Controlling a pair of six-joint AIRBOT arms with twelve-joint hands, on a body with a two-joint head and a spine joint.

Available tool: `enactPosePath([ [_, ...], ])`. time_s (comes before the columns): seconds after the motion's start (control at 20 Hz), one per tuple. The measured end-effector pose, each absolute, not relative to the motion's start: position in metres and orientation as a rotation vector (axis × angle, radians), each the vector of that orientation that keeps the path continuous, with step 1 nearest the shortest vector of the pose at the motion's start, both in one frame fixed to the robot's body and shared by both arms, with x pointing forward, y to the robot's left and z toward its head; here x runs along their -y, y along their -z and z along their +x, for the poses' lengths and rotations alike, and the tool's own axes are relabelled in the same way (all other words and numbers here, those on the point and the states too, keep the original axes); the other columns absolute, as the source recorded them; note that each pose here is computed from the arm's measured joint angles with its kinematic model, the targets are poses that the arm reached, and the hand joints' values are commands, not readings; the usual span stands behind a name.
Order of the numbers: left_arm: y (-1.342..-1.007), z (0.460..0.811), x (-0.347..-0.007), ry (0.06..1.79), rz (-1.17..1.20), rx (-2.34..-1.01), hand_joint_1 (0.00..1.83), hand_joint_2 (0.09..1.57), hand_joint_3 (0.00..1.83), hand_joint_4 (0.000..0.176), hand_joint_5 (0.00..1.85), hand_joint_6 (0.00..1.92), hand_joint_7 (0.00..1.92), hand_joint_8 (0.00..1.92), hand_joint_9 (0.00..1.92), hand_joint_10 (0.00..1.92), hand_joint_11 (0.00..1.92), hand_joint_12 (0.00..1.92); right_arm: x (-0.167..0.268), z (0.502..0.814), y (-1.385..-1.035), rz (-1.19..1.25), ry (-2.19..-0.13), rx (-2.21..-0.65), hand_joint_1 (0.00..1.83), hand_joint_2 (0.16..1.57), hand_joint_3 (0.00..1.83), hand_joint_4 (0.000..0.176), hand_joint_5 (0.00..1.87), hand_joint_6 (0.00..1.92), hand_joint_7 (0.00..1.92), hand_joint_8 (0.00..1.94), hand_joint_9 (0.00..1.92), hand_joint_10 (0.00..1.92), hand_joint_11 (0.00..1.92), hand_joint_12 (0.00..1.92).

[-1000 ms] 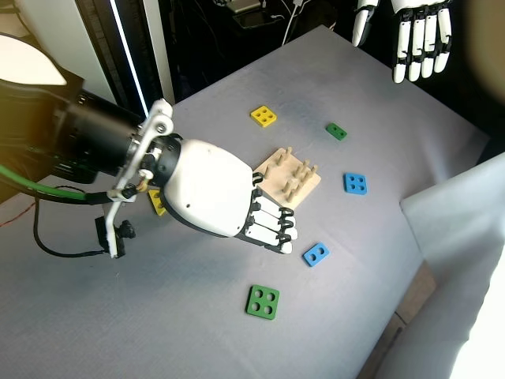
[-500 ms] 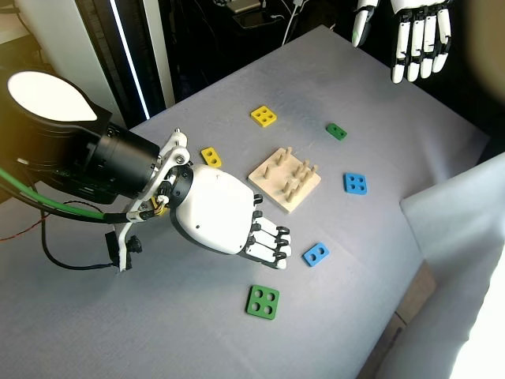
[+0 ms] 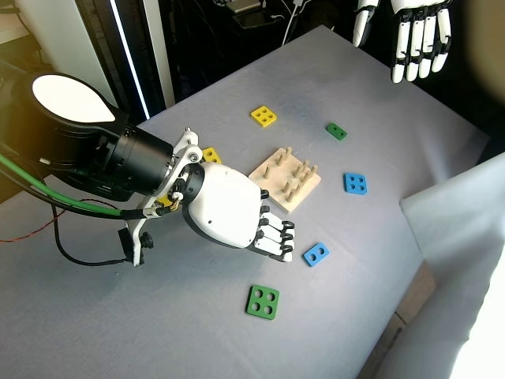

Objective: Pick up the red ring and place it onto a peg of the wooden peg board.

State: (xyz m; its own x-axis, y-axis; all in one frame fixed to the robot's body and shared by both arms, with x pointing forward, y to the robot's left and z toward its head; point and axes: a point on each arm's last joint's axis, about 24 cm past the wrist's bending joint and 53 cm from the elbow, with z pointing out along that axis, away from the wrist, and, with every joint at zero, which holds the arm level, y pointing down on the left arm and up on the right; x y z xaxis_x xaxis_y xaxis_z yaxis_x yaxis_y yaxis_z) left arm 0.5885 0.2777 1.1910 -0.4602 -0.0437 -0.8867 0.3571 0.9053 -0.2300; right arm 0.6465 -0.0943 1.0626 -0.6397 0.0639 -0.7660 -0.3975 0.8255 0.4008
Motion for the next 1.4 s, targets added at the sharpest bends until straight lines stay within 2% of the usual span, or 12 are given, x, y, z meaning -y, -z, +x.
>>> enactPosePath([
  [0.05,-1.191,0.589,-0.278,0.472,0.227,-2.002,0.00,1.29,0.00,0.000,0.47,0.01,0.47,0.01,0.40,0.01,0.00,0.80,0.093,0.646,-1.062,-0.246,-0.704,-2.166,0.83,0.87,0.00,0.172,0.93,0.00,0.09,0.00,0.05,0.00,0.00,0.22],
  [0.1,-1.191,0.589,-0.278,0.472,0.226,-2.002,0.00,1.29,0.00,0.000,0.46,0.00,0.46,0.00,0.39,0.00,0.00,0.79,0.094,0.646,-1.061,-0.246,-0.699,-2.169,0.80,0.87,0.00,0.148,0.92,0.00,0.08,0.00,0.02,0.00,0.00,0.17],
  [0.25,-1.191,0.589,-0.278,0.470,0.226,-2.002,0.00,1.30,0.00,0.000,0.45,0.00,0.45,0.00,0.37,0.00,0.00,0.76,0.094,0.643,-1.053,-0.263,-0.688,-2.180,0.81,0.87,0.00,0.125,0.89,0.00,0.07,0.00,0.01,0.00,0.00,0.10],
  [0.35,-1.191,0.589,-0.278,0.470,0.225,-2.002,0.00,1.30,0.00,0.000,0.43,0.00,0.42,0.00,0.35,0.00,0.00,0.70,0.094,0.642,-1.051,-0.270,-0.682,-2.185,0.81,0.86,0.00,0.134,0.87,0.00,0.06,0.00,0.02,0.00,0.00,0.16],
  [0.45,-1.191,0.589,-0.278,0.470,0.225,-2.002,0.00,1.30,0.00,0.000,0.44,0.00,0.43,0.00,0.35,0.00,0.00,0.72,0.096,0.644,-1.051,-0.266,-0.675,-2.182,0.82,0.84,0.00,0.124,0.87,0.00,0.06,0.00,0.03,0.00,0.00,0.17],
  [0.5,-1.191,0.589,-0.279,0.468,0.224,-2.002,0.00,1.29,0.00,0.000,0.44,0.00,0.42,0.00,0.35,0.00,0.00,0.71,0.097,0.646,-1.051,-0.262,-0.670,-2.179,0.82,0.85,0.00,0.084,0.89,0.01,0.06,0.00,0.03,0.00,0.00,0.18],
  [0.6,-1.191,0.589,-0.279,0.466,0.223,-2.002,0.00,1.29,0.00,0.000,0.42,0.00,0.40,0.00,0.32,0.00,0.00,0.63,0.098,0.646,-1.051,-0.260,-0.667,-2.178,0.80,0.83,0.00,0.082,0.91,0.01,0.09,0.01,0.06,0.01,0.00,0.19],
  [0.65,-1.191,0.589,-0.279,0.467,0.223,-2.002,0.00,1.30,0.00,0.000,0.45,0.01,0.42,0.00,0.33,0.00,0.00,0.67,0.099,0.646,-1.048,-0.259,-0.661,-2.183,0.81,0.79,0.00,0.041,0.98,0.01,0.17,0.01,0.13,0.01,0.00,0.38],
  [0.85,-1.191,0.589,-0.280,0.462,0.220,-2.003,0.00,1.30,0.00,0.000,0.48,0.01,0.44,0.01,0.36,0.01,0.00,0.76,0.102,0.646,-1.039,-0.259,-0.649,-2.200,0.81,0.82,0.01,0.006,0.97,0.00,0.12,0.00,0.10,0.00,0.00,0.41],
  [0.95,-1.191,0.589,-0.280,0.462,0.220,-2.003,0.00,1.29,0.00,0.000,0.50,0.01,0.44,0.00,0.36,0.00,0.00,0.76,0.104,0.649,-1.038,-0.252,-0.641,-2.198,0.82,0.84,0.00,0.031,0.97,0.00,0.12,0.00,0.09,0.00,0.00,0.31],
  [1.1,-1.191,0.590,-0.281,0.460,0.218,-2.003,0.00,1.29,0.00,0.000,0.49,0.00,0.46,0.00,0.38,0.01,0.00,0.76,0.103,0.650,-1.038,-0.251,-0.642,-2.197,0.86,0.84,0.00,0.009,1.01,0.01,0.15,0.01,0.08,0.01,0.00,0.38],
  [1.4,-1.191,0.590,-0.281,0.459,0.218,-2.003,0.00,1.29,0.00,0.000,0.46,0.00,0.44,0.00,0.34,0.00,0.00,0.74,0.101,0.649,-1.037,-0.252,-0.645,-2.198,0.95,0.85,0.00,0.000,1.04,0.00,0.21,0.00,0.08,0.00,0.00,0.30],
])
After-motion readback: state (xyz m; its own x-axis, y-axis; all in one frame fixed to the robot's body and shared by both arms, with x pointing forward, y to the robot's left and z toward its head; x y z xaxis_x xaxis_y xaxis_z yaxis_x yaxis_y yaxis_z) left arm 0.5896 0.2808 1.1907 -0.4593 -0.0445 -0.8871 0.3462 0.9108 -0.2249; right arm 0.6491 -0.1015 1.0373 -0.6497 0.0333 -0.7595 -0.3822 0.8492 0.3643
